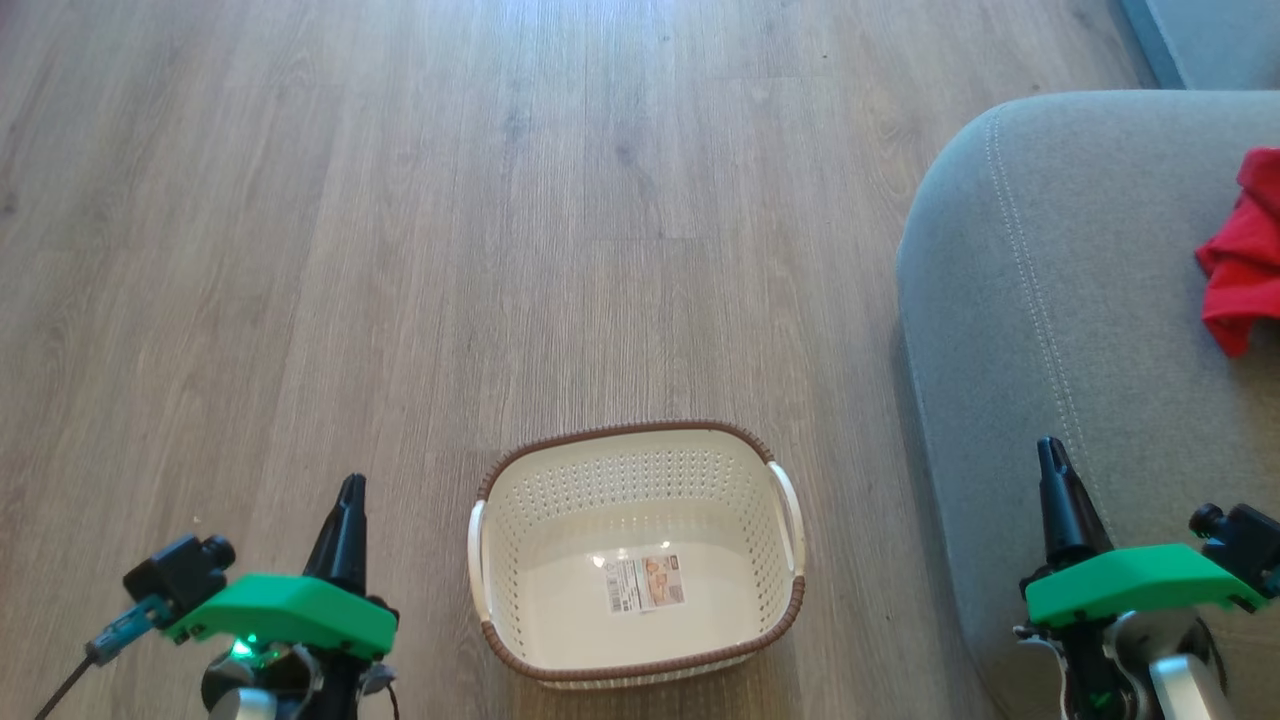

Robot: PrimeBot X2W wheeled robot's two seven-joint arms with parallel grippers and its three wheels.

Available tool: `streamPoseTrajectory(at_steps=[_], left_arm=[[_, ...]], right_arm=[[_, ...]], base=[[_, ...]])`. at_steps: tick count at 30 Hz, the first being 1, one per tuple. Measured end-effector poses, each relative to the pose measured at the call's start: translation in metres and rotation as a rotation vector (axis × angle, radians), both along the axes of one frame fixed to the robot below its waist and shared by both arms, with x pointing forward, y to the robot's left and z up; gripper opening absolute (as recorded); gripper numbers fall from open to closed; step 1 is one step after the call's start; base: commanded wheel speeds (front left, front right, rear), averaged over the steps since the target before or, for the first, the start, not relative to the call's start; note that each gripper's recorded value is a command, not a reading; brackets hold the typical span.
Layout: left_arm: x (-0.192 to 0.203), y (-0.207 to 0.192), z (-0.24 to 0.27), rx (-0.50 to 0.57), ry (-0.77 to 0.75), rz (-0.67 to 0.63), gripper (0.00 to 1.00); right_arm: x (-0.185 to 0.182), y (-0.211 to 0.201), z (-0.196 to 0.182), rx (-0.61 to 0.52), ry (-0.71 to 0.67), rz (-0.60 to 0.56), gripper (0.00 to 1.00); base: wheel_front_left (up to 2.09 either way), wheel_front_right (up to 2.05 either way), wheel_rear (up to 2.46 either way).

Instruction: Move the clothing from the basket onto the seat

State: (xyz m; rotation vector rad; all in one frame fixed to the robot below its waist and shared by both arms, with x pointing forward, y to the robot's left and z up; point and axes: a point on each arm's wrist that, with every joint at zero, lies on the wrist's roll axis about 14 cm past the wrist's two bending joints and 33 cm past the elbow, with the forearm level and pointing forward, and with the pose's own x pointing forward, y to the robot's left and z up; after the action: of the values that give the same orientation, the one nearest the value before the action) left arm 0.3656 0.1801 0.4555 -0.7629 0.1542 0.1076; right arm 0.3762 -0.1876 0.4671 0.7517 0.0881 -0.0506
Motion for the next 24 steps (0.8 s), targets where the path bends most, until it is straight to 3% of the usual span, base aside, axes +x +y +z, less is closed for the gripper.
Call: streamPoseTrajectory(at_steps=[24], left_arm=[[0.0012,0.0047,0.0001,-0.279,0.007,0.034,0.0]], right_arm=[[-0.0032,-0.0098,-0.0015,0.279,0.018,-0.053,0.0]], base=[[0.0,0.0,0.0]])
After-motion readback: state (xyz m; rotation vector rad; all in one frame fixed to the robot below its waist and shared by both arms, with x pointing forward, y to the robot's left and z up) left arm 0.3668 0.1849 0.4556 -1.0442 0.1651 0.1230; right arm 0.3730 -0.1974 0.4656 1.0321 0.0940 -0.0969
